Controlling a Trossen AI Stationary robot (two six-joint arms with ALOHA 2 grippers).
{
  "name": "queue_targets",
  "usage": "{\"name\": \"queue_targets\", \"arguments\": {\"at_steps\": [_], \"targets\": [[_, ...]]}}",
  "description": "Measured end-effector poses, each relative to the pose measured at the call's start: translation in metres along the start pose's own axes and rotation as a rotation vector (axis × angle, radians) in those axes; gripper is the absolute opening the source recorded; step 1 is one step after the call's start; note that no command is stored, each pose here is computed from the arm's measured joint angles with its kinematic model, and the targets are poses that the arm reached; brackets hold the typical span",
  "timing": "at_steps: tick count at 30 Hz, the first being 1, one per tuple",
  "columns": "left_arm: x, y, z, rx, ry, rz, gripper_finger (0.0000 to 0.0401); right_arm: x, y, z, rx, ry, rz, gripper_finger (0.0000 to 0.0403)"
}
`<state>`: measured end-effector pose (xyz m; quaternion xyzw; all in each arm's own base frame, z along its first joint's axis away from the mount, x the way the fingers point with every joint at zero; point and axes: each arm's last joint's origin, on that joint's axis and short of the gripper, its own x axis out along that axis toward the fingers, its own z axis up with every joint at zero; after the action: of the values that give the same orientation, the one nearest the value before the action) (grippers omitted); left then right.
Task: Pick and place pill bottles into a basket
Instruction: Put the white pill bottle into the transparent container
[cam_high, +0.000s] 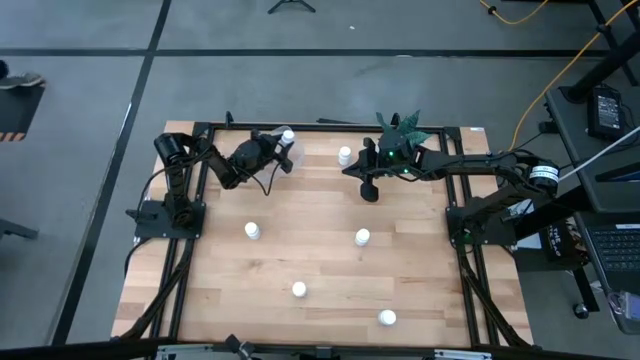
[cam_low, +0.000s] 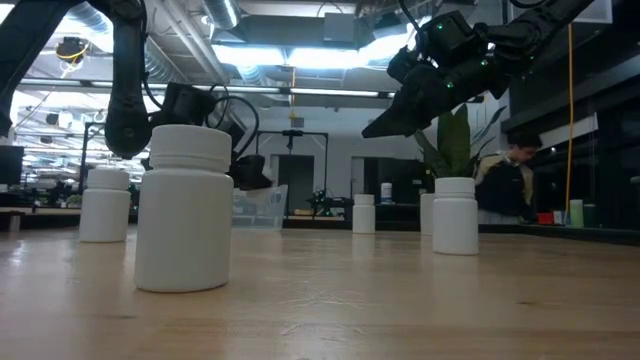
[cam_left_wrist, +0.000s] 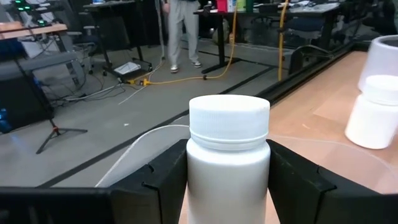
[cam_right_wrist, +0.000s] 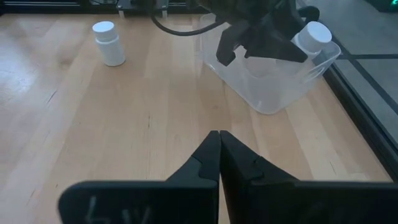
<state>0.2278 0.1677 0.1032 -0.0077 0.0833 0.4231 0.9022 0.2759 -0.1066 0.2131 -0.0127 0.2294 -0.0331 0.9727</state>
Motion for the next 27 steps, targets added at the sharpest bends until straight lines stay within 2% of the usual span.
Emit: {"name": "queue_targets", "arguments": {"at_steps": [12, 27], "targets": [[0.0, 0.0015, -0.0002, 0.0, 0.002, 0.049, 0.0185, 0.0, -0.0001, 0.0, -0.001, 0.0, 0.0, 0.0007], [0.0001, 0.0022, -0.0001, 0.0, 0.002, 0.056, 0.0185, 0.0, -0.0001, 0.0, 0.002, 0.0, 0.0, 0.0007]]}}
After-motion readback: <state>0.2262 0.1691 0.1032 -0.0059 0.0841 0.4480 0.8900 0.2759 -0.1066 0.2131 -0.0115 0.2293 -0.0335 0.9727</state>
